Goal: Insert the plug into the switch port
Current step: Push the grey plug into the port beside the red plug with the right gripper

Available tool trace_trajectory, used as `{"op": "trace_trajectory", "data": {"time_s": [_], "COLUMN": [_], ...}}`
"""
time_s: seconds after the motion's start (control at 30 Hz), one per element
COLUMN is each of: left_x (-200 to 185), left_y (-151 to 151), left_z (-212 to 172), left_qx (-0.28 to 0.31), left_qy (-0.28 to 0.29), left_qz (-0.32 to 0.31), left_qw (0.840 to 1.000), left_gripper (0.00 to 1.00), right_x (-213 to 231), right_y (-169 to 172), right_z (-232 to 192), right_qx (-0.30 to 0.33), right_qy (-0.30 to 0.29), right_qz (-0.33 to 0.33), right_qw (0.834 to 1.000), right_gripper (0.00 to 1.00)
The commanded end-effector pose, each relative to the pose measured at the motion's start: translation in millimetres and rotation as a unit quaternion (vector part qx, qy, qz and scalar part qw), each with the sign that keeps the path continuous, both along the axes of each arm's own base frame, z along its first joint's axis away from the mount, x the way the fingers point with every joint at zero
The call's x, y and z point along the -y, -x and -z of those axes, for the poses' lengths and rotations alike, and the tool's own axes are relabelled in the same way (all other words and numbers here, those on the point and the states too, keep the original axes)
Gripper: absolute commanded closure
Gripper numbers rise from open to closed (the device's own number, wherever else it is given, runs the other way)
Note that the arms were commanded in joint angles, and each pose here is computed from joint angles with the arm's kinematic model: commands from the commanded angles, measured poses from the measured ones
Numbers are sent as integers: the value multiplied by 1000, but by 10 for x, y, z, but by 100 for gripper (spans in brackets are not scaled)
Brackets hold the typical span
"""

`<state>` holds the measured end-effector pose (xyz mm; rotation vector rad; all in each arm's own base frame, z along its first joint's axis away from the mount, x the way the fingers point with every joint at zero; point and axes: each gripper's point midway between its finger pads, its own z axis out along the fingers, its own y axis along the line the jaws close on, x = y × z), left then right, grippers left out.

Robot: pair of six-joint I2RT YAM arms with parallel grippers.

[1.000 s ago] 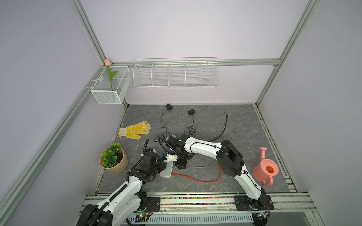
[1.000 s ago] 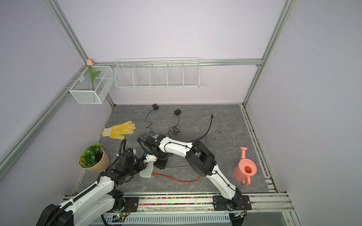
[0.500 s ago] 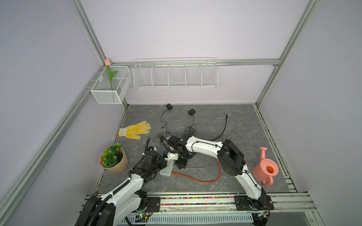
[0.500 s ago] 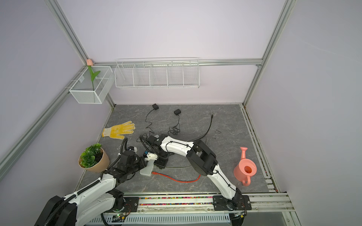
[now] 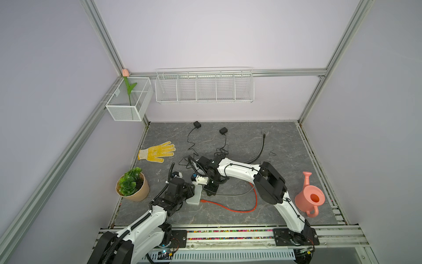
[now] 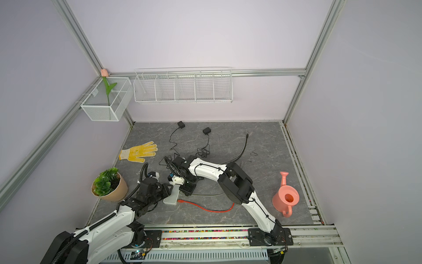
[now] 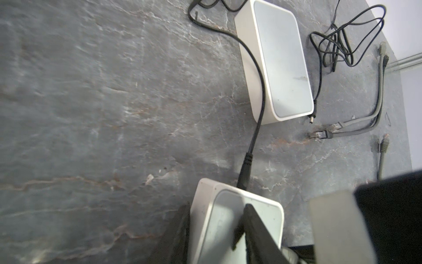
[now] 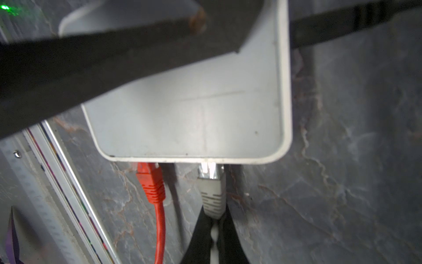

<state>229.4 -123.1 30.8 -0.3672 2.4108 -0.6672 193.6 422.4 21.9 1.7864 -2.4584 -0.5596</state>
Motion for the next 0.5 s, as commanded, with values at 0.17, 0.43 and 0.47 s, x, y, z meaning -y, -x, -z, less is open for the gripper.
{"op": "trace_trajectory", "data": {"time_s": [0.17, 0.43, 0.47], "left_x": [497, 287, 260], "left_y": [488, 386, 361], "left_z": [62, -10, -43], "left_qx": [-77, -76, -69], "left_qy": [91, 29, 27], "left_qz": [124, 82, 75], "left_qw": [985, 993, 994], "left_gripper": [62, 61, 60], "right_x": [-1298, -1077, -1021], "right_y": [-370, -302, -292], "right_z": [-774, -528, -494], "right_qx": [93, 85, 87], "right_qy": [-304, -254, -247], "right_qz": [-28, -30, -30], "right_qw": [948, 963, 965], "right_gripper": [93, 92, 90]}}
